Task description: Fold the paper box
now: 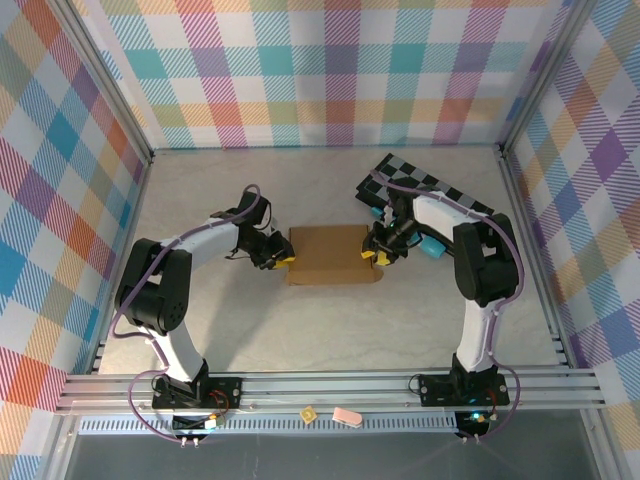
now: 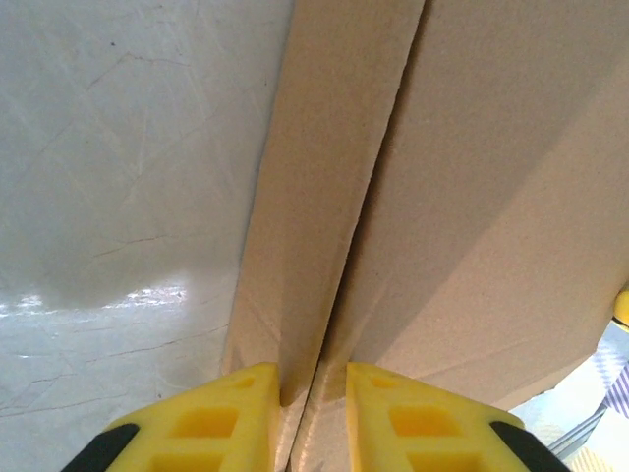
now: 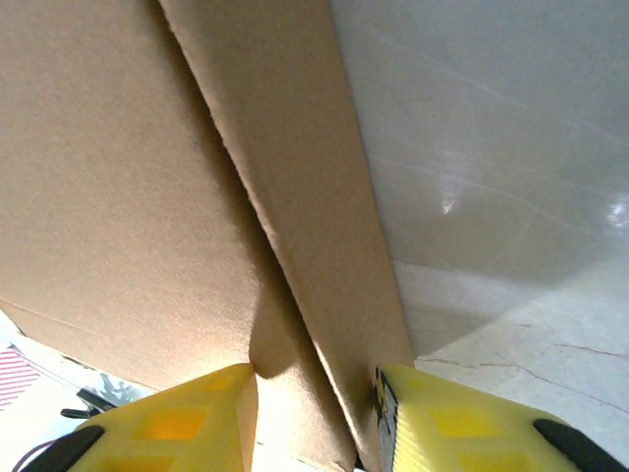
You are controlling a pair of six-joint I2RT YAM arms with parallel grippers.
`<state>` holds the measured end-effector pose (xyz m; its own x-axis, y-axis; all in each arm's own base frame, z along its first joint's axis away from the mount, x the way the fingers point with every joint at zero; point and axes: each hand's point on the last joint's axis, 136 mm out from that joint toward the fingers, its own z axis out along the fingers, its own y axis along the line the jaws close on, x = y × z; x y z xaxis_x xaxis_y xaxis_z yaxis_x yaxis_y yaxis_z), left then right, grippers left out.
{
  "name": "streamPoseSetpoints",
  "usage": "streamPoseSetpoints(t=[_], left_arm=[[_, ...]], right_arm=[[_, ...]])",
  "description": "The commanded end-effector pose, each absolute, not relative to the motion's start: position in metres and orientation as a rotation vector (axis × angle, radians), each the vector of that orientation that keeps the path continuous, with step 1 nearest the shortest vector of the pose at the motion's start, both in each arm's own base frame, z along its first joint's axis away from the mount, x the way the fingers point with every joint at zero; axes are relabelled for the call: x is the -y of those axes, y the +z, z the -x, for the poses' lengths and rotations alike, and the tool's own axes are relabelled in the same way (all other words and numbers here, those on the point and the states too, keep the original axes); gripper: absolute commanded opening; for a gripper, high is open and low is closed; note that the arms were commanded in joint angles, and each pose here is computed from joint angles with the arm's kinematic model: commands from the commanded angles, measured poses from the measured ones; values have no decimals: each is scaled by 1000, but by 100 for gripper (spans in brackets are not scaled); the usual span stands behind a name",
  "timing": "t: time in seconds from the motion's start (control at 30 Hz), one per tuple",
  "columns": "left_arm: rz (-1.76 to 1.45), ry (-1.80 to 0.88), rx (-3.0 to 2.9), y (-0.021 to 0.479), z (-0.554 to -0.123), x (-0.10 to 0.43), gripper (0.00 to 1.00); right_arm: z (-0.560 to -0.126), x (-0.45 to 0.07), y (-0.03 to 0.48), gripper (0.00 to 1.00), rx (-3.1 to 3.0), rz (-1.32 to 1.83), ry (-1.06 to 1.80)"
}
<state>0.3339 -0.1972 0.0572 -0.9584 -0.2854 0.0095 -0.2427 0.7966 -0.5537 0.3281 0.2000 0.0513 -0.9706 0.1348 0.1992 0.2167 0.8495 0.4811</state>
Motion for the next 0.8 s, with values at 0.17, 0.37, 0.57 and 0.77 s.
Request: streamPoseSetpoints(t=[0.17,0.37,0.57,0.77], left_arm=[[446,-860,-2942,43,-329,192,19],[430,-847,-2958,40,-326,191,18],[430,-848,-2959,39,-324,190,18],[427,-840,-2964,38,-323,190,18]], right_arm=[[-321,-197,37,31,2847,271,-729],[-319,-197,35,27,2845,266,-723],[-323,-199,45,24,2868,210,-770],[-322,-199,47,26,2868,173,-789]])
